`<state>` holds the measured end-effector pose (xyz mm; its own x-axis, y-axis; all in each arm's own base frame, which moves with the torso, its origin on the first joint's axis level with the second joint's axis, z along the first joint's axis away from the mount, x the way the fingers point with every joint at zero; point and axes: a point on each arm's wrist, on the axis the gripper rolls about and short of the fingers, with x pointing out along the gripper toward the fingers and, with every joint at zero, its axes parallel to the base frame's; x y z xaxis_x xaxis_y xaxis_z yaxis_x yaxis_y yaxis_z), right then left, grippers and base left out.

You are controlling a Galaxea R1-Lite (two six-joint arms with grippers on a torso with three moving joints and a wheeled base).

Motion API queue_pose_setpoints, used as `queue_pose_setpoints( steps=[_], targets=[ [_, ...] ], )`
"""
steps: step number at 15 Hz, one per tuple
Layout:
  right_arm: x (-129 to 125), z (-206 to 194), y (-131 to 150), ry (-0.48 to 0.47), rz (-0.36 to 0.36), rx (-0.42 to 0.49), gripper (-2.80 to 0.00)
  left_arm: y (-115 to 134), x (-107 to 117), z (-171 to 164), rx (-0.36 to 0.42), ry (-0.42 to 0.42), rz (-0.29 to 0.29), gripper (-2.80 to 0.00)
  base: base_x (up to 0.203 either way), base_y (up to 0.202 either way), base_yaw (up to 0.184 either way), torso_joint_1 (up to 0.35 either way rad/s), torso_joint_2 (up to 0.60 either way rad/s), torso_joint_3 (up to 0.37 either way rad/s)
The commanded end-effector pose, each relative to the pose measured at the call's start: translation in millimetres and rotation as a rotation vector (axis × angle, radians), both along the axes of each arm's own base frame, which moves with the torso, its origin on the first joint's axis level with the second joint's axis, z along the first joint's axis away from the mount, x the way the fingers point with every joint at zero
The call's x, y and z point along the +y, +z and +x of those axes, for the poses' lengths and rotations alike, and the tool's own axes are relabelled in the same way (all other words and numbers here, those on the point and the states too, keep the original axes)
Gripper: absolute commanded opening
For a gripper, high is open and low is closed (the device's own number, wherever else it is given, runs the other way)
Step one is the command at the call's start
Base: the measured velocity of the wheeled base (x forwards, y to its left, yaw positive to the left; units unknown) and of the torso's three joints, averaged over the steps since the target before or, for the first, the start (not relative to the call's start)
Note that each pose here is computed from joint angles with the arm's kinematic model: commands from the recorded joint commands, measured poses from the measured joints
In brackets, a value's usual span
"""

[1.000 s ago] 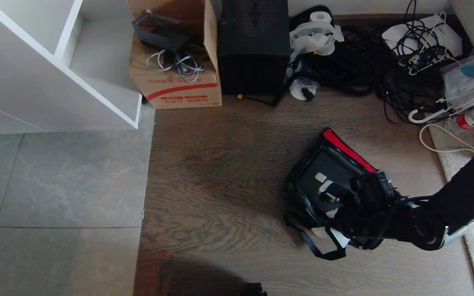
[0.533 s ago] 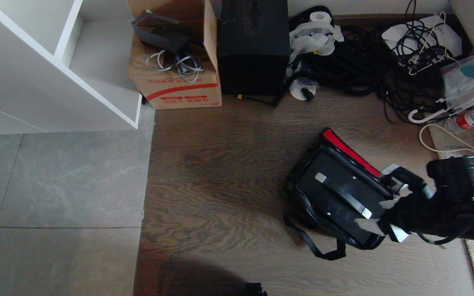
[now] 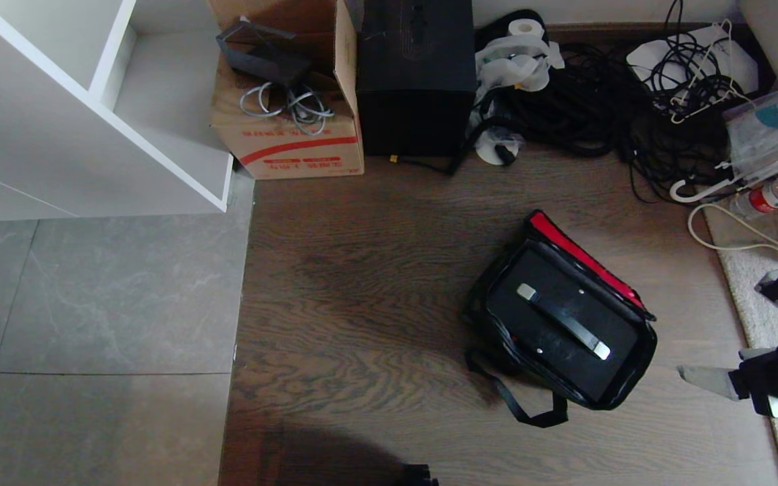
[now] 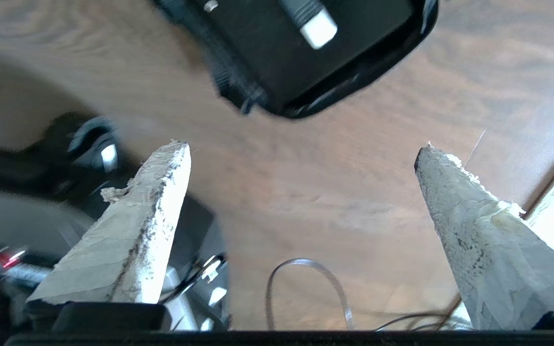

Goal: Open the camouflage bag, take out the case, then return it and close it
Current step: Close the top of the storage box

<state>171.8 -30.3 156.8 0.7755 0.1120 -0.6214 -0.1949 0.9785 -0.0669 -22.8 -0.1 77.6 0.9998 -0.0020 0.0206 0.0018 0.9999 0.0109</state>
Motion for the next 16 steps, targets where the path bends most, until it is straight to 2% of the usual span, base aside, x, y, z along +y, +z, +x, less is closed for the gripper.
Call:
queue_pose_setpoints(
  steps=[1, 4, 8, 13, 16],
  targets=[
    [3, -34, 15, -0.026, -0.008, -0.036, 0.0, -3, 0, 1, 0.008, 0.0, 0.0, -2.8, 0.0, 0.0, 0.0, 0.0, 0.0, 0.0],
    [8, -59, 16, -0.008, -0.031, 0.001, 0.0, -3, 0, 1, 0.007, 0.0, 0.0, -2.8, 0.0, 0.0, 0.0, 0.0, 0.0, 0.0],
    [10, -70, 16, -0.036, -0.044, 0.018, 0.0, -3, 0, 1, 0.008, 0.0, 0.0, -2.8, 0.0, 0.0, 0.0, 0.0, 0.0, 0.0],
    [14, -85, 4, -0.085, 0.0, 0.046, 0.0, -3, 0, 1, 0.008, 0.0, 0.0, -2.8, 0.0, 0.0, 0.0, 0.0, 0.0, 0.0],
    [16, -92, 2, -0.081, 0.005, 0.059, 0.0, -3, 0, 1, 0.008, 0.0, 0.0, -2.8, 0.0, 0.0, 0.0, 0.0, 0.0, 0.0]
  ],
)
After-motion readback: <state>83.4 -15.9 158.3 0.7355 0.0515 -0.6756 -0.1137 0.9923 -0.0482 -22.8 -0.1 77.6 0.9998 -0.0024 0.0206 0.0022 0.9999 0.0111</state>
